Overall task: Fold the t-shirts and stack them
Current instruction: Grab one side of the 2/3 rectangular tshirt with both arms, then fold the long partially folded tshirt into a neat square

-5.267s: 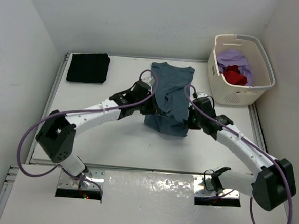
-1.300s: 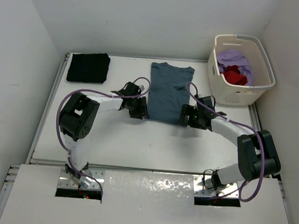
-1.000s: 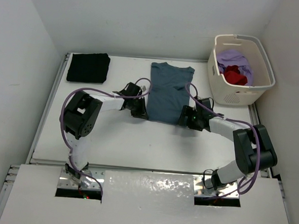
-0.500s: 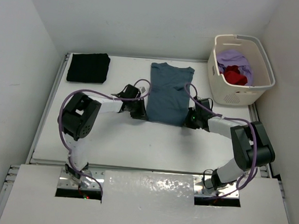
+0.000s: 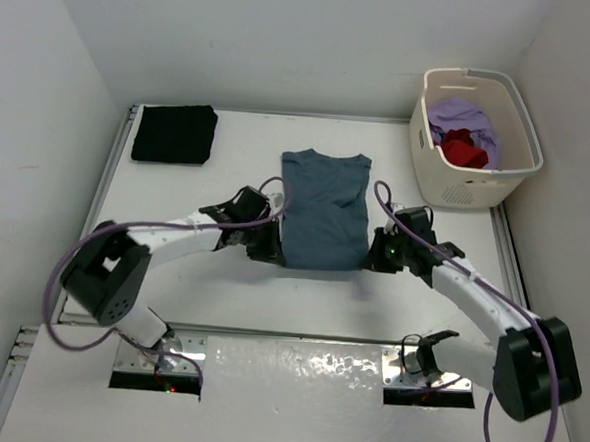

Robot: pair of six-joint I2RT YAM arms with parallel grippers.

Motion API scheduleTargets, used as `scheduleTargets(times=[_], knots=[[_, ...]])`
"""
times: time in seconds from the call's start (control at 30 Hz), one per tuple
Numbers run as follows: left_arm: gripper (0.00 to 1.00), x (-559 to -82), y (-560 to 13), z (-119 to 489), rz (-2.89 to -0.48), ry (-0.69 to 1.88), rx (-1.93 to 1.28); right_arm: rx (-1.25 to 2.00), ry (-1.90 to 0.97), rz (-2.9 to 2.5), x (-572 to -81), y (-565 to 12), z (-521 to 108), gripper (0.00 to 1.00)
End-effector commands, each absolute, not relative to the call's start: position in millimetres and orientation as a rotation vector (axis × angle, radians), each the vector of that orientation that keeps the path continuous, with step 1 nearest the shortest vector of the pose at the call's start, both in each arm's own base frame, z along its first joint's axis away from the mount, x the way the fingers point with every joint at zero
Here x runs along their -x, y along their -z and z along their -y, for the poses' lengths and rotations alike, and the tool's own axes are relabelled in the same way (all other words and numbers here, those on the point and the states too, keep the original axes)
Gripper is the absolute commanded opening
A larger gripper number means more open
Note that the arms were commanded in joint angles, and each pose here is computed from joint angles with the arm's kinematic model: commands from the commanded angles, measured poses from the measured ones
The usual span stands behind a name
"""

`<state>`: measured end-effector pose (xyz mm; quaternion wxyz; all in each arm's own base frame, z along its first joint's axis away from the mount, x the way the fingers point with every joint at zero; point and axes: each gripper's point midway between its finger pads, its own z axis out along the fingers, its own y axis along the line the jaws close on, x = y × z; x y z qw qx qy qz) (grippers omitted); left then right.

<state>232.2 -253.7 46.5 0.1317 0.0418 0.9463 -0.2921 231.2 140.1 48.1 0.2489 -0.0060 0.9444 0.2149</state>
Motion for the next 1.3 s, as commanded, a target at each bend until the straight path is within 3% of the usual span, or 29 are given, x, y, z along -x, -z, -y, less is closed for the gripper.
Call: scheduleTargets(times=[0.0,0.27,0.6,1.27], knots=[[0.00,-219,-91,250,-2.681,0.872,-0.103,0.053,-0.607,-2.594,-210,-72,-140,0.00],[0.00,-258,-167,257,-2.486,0.862,-0.021,0.059,-0.553,-2.436,-257,-145,-136,0.00],[0.00,-361,-210,247,-2.282,0.782,0.151,0.059,-0.620,-2.283,-358,-194,-145,0.00],[0.00,-538,-169,237,-2.284,0.672,0.168,-0.083,-0.653,-2.271,-519,-165,-123,0.00]])
